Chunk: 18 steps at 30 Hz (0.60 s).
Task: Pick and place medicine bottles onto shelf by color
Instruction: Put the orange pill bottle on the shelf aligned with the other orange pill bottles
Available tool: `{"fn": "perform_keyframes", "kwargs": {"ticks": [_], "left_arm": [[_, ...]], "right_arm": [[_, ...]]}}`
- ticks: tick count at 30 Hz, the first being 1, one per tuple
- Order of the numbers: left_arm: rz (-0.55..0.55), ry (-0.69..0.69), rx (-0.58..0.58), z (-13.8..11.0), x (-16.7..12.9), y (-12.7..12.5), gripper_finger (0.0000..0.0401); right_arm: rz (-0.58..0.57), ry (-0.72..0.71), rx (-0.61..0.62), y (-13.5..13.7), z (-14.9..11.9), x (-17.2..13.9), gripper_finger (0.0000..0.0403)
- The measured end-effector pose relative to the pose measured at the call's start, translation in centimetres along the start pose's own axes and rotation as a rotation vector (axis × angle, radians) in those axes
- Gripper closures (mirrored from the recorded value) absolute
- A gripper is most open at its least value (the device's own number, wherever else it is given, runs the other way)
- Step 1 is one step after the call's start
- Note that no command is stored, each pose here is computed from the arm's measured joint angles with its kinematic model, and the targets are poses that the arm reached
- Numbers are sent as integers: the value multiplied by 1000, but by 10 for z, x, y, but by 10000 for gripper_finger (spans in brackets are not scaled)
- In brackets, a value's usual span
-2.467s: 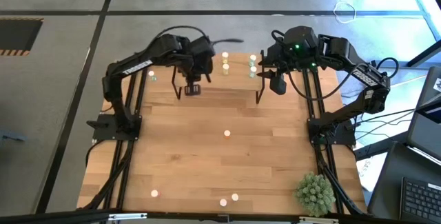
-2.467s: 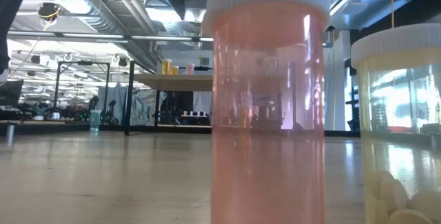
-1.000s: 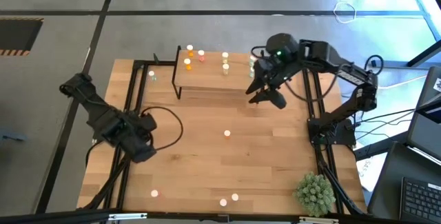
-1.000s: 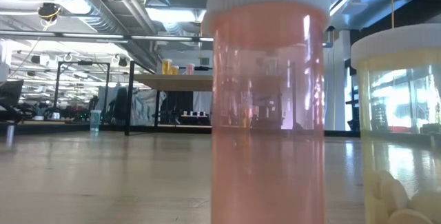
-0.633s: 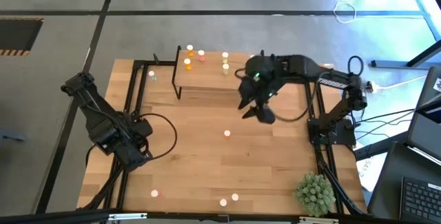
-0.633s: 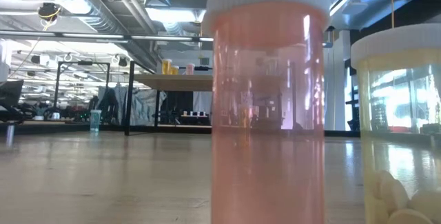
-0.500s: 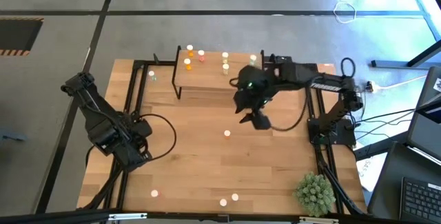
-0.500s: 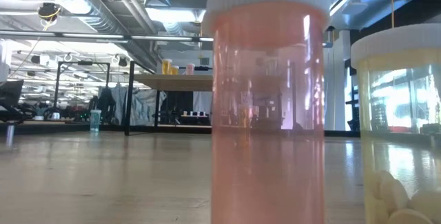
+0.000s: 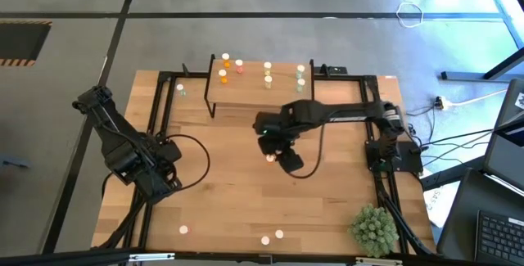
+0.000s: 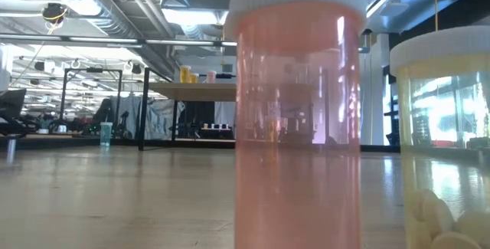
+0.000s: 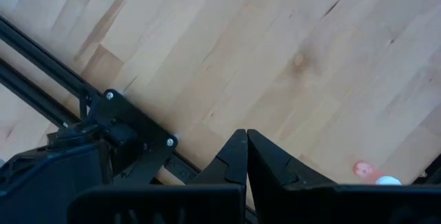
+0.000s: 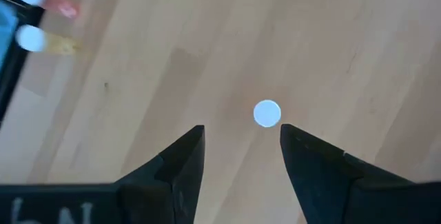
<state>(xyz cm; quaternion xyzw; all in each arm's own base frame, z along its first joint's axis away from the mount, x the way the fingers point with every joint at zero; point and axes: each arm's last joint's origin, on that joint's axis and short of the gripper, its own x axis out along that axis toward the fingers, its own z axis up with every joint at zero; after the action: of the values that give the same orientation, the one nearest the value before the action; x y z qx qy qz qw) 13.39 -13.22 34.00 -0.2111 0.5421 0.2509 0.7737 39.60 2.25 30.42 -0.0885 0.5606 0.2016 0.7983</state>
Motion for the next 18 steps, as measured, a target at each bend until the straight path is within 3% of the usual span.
{"fn": "perform_keyframes", "kwargs": {"ticks": [6, 18], "left_arm": [[0, 0, 0, 0, 0, 0, 400], [0, -1, 0, 0, 0, 0, 400]], "right_arm": [[-22, 94, 31, -6, 3, 36, 210], [-38, 153, 42, -17, 6, 76, 210]]}}
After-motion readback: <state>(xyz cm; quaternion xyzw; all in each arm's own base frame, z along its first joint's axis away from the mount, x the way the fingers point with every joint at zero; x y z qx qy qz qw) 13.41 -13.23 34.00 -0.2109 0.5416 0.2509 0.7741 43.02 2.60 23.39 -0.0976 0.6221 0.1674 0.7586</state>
